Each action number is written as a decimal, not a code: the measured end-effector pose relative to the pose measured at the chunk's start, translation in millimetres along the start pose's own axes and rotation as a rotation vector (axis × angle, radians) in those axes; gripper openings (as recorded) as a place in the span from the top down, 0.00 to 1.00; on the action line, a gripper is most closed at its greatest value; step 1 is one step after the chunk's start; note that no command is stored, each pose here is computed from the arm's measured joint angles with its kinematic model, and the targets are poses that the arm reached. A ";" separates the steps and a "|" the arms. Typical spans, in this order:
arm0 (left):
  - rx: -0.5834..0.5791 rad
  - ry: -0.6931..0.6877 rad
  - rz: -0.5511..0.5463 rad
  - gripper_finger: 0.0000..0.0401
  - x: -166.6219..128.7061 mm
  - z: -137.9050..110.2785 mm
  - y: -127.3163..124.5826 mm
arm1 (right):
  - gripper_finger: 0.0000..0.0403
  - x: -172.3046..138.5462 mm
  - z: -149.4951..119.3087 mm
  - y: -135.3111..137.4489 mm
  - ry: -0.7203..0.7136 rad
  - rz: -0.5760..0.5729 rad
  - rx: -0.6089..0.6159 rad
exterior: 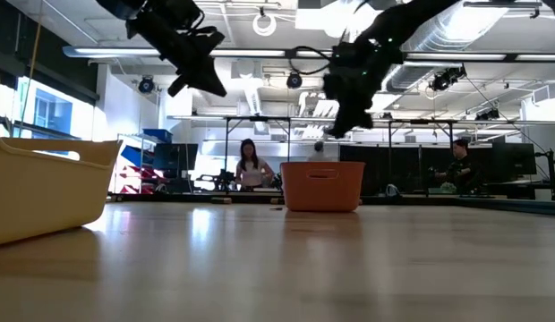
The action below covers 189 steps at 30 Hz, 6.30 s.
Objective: Sort batteries
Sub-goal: Put the black battery into the orange bin, then put the silver battery into the yellow bin
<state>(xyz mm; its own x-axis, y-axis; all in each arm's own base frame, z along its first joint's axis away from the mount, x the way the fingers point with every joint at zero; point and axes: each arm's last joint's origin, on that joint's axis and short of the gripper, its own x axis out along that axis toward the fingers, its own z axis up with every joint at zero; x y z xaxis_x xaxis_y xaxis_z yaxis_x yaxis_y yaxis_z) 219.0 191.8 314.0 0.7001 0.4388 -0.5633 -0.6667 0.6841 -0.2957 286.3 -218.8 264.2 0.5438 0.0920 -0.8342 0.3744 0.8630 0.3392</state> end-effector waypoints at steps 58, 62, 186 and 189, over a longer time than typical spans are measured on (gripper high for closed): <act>-0.471 1.183 0.899 0.64 100.6 -77.4 213.5 | 0.38 48.9 26.1 -2.8 -0.019 -0.005 -0.041; -0.496 1.144 0.898 0.65 101.7 -77.2 219.8 | 0.38 48.7 23.4 -2.6 0.006 -0.003 -0.012; 0.029 1.116 0.071 0.94 -116.6 -151.7 -162.6 | 0.38 37.8 27.2 -12.2 -0.073 0.191 -0.053; 0.059 1.111 -0.004 0.94 -115.2 -185.2 -176.4 | 0.38 26.4 29.0 -6.3 -0.112 0.216 -0.112</act>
<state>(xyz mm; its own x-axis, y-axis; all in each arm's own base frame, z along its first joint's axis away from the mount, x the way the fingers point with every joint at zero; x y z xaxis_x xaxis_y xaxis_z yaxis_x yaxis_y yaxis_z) 208.6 -87.3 288.2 0.0641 -0.3090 -0.9489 -0.6313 0.7239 -0.2783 320.2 -236.2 252.6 0.6840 0.2297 -0.6923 0.1588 0.8794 0.4488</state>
